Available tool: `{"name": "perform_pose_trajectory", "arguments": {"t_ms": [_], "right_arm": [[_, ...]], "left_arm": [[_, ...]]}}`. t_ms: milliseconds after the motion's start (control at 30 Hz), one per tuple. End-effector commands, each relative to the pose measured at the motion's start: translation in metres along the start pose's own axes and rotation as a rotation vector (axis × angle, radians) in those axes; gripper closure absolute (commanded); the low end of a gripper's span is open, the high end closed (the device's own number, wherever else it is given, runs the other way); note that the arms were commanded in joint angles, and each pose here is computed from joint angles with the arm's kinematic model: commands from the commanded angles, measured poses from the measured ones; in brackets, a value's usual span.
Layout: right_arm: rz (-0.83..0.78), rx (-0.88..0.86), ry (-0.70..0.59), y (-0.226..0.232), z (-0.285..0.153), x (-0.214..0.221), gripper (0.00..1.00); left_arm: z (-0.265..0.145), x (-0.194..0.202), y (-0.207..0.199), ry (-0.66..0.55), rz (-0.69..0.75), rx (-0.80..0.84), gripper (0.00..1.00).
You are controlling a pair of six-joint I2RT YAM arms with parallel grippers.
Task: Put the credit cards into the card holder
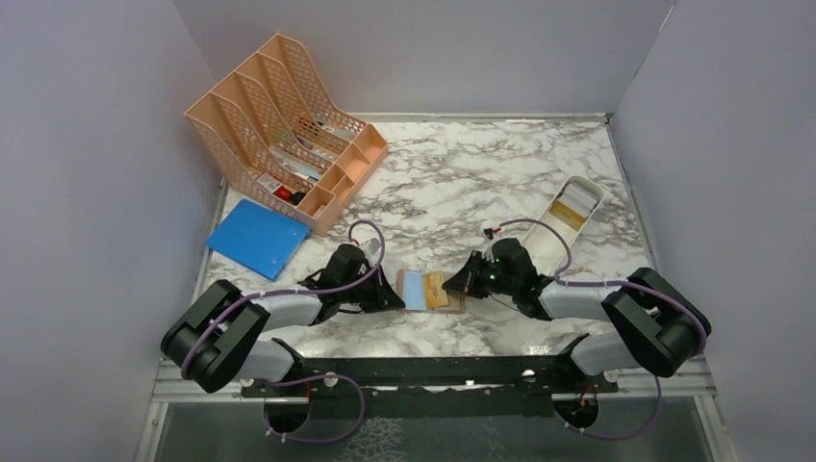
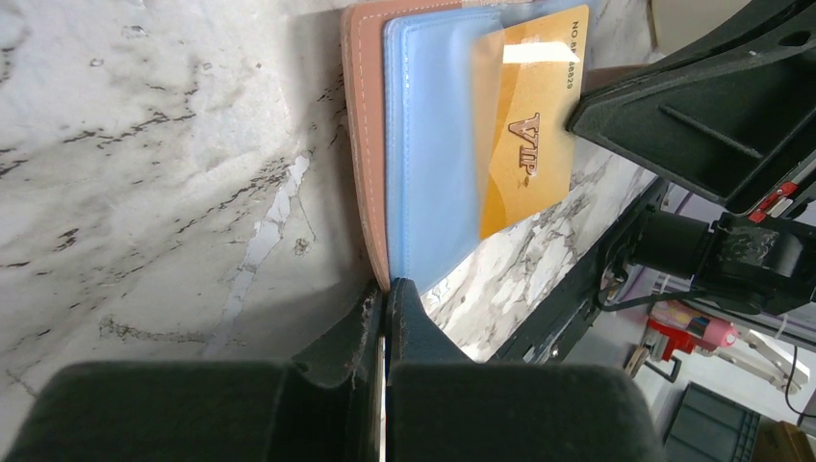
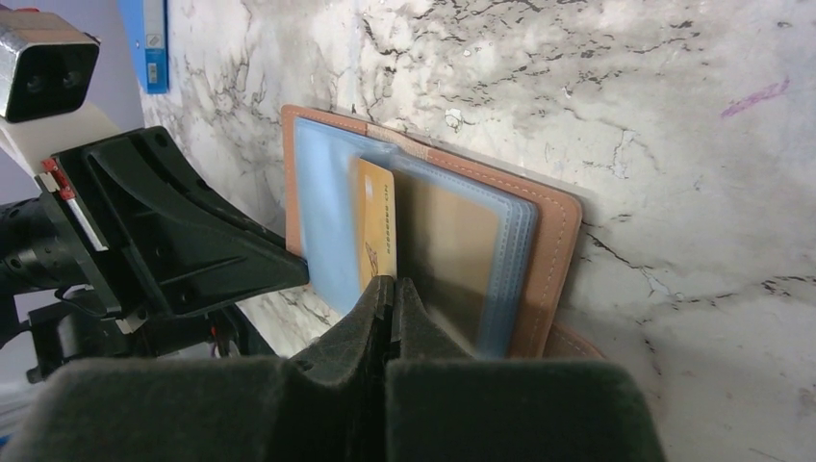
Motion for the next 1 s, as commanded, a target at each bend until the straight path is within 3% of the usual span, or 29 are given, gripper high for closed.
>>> {"name": "perform_pose_trajectory", "arguments": {"t_ms": [0, 433, 567, 700, 967], "right_arm": [[0.028, 0.014, -0.057, -0.001, 0.005, 0.0, 0.99], [0.091, -0.006, -0.062, 0.01, 0.017, 0.014, 0.98], [0.074, -0.016, -0.049, 0.016, 0.021, 0.014, 0.93], [0.041, 0.014, -0.017, 0.018, 0.02, 0.013, 0.75], [-0.008, 0.035, 0.016, 0.018, 0.016, 0.013, 0.63]], "left_arm": [[-0.002, -0.001, -0.007, 0.001, 0.008, 0.029, 1.0], [-0.002, 0.001, -0.006, -0.002, -0.005, 0.04, 0.98], [-0.001, 0.0, -0.008, -0.003, -0.003, 0.043, 0.95], [-0.001, -0.001, -0.01, 0.002, -0.003, 0.052, 0.87], [-0.002, -0.004, -0.018, -0.001, 0.01, 0.078, 0.75]]}}
Point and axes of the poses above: each gripper's point midway between its finger pads, its own z axis out along the fingers, its own y axis along the line the jaws close on, x = y × z, the point moved 7 cm from there along -z, back along the fingers, and after that the axes turned 6 degrees about -z, right-handed, at the moved point
